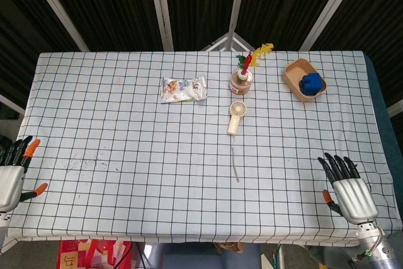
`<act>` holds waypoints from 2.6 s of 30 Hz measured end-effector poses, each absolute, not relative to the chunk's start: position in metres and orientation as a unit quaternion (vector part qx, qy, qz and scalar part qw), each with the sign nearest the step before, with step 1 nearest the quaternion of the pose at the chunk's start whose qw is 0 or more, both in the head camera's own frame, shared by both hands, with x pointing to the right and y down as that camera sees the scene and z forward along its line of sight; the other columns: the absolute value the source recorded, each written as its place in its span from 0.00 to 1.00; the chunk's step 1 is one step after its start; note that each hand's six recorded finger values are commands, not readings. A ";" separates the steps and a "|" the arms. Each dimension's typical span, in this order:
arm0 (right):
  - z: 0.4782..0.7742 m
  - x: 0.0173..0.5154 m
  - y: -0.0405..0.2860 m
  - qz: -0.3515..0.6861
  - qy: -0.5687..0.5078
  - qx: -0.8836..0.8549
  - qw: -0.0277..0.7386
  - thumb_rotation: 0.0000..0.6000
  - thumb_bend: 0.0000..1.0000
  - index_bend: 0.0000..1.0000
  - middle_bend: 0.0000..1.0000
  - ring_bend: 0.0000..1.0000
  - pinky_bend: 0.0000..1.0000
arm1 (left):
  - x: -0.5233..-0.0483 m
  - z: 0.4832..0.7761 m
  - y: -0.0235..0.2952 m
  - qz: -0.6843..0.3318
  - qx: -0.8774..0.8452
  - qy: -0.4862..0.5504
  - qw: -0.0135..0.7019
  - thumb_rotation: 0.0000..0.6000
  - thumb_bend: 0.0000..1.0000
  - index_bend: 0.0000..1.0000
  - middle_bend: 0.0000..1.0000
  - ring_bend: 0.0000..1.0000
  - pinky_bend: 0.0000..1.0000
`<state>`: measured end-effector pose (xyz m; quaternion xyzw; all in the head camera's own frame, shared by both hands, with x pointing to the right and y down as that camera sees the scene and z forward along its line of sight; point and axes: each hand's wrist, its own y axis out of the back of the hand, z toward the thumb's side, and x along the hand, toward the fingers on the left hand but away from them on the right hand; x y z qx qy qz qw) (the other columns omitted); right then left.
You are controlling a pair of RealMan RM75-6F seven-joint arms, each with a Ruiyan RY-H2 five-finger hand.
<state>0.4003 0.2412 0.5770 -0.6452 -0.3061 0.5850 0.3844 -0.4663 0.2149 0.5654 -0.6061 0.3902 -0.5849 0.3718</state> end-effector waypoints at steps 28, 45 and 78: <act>0.605 0.326 0.160 0.510 -0.292 -0.686 0.429 1.00 0.66 0.00 0.77 0.82 0.81 | -0.461 0.566 0.215 -0.574 -0.621 0.392 0.361 1.00 0.03 0.00 0.00 0.00 0.00; 0.698 0.225 0.105 0.528 -0.208 -0.721 0.398 1.00 0.81 0.00 0.81 0.86 0.83 | -0.467 0.565 0.212 -0.571 -0.633 0.402 0.335 1.00 0.03 0.00 0.00 0.00 0.00; 0.747 0.224 0.091 0.581 -0.211 -0.701 0.355 1.00 0.81 0.00 0.81 0.86 0.83 | -0.466 0.566 0.209 -0.565 -0.642 0.403 0.327 1.00 0.03 0.00 0.00 0.00 0.00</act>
